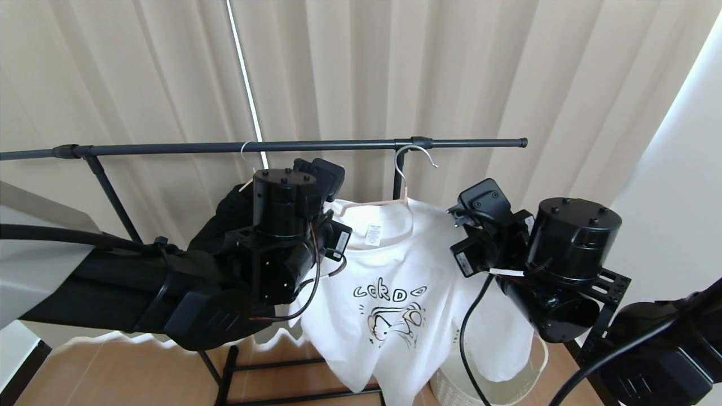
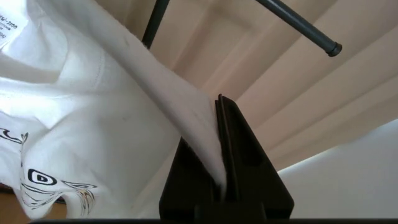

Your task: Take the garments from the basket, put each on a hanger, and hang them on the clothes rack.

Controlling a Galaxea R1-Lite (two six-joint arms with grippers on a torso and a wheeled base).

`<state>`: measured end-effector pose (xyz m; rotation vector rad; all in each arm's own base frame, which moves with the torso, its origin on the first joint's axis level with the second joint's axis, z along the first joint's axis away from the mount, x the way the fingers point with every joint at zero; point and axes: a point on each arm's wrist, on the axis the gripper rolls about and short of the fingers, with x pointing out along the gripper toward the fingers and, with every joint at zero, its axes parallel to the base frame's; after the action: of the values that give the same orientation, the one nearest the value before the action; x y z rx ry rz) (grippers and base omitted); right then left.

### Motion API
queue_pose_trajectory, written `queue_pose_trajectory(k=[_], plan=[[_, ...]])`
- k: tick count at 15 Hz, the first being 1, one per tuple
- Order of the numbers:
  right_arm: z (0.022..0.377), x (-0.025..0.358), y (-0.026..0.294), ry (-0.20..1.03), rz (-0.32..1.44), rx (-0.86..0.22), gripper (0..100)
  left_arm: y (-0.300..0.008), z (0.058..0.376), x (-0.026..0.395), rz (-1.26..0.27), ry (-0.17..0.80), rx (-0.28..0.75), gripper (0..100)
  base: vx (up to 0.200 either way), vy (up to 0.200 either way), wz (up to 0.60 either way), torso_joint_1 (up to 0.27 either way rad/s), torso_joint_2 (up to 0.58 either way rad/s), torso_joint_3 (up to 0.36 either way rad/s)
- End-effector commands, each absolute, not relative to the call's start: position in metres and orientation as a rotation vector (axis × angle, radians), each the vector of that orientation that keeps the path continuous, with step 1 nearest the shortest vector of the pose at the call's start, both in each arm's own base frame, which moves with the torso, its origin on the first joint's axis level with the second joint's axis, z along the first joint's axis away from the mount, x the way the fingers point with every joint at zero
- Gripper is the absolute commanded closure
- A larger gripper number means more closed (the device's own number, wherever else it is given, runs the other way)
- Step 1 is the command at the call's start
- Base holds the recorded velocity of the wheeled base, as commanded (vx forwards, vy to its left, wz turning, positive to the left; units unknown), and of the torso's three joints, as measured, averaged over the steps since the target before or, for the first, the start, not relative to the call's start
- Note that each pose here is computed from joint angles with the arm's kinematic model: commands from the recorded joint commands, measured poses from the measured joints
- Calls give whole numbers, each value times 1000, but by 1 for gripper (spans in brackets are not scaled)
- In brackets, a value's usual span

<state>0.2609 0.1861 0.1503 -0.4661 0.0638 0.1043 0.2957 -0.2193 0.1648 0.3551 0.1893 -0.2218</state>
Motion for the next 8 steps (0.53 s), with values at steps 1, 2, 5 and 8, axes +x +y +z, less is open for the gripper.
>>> queue_pose_trajectory(k=[1,2,5,8], plan=[[139,266,191,76,99,-476,100,-218,171,292,-224,182,350,100,0,0,0,0,0,0],[133,268,192,86,83,-485,100,-220,178,288,-233,191,333,100,0,0,0,0,0,0],[127,270,195,98,85,-496,100,-223,192,282,-241,261,256,100,0,0,0,0,0,0],[122,268,200,108,97,-505,100,-225,203,278,-238,320,203,100,0,0,0,0,0,0]])
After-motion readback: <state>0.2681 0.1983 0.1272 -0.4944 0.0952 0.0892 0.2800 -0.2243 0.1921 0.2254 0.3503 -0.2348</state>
